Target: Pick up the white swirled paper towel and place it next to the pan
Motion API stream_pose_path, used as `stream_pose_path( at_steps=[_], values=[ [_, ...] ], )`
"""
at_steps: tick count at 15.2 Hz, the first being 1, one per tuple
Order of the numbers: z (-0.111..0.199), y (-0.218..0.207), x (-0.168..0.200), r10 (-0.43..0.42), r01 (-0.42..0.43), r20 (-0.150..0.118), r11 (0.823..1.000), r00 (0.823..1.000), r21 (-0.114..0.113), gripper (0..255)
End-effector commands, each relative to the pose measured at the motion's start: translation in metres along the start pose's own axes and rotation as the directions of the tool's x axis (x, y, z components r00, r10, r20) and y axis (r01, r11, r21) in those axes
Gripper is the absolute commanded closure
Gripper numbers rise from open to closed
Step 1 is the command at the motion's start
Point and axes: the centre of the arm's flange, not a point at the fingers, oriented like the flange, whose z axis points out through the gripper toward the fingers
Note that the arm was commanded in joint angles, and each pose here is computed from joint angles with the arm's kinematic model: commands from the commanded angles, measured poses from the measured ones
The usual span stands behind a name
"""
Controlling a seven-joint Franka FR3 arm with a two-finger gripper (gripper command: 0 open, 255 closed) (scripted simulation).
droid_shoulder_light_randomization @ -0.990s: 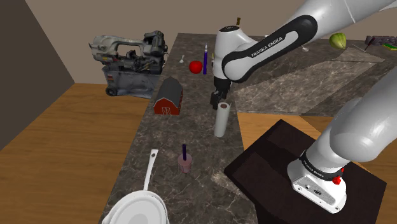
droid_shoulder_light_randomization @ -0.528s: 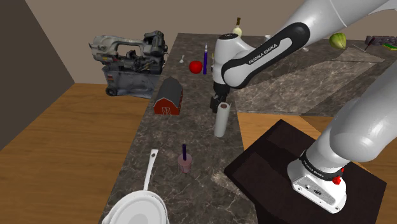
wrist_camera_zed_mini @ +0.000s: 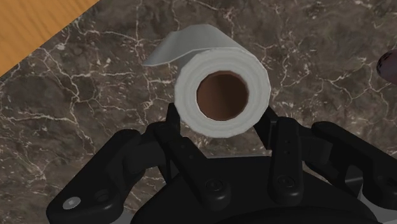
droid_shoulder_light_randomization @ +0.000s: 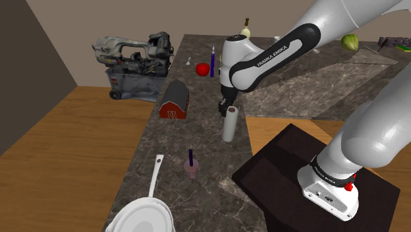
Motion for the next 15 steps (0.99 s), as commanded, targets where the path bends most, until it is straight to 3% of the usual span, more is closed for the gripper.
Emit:
stream_pose_path(
  at_steps=[1, 6, 15],
  values=[
    [0.0, 0.0, 0.0, 0.0, 0.0, 0.0, 1.0, 1.0, 0.0, 255],
    [0.0, 0.0, 0.0, 0.0, 0.0, 0.0, 1.0, 1.0, 0.0, 255],
    [-0.047, 0.001, 0.0, 0.0, 0.0, 0.0, 1.0, 1.0, 0.0, 255]
  ],
)
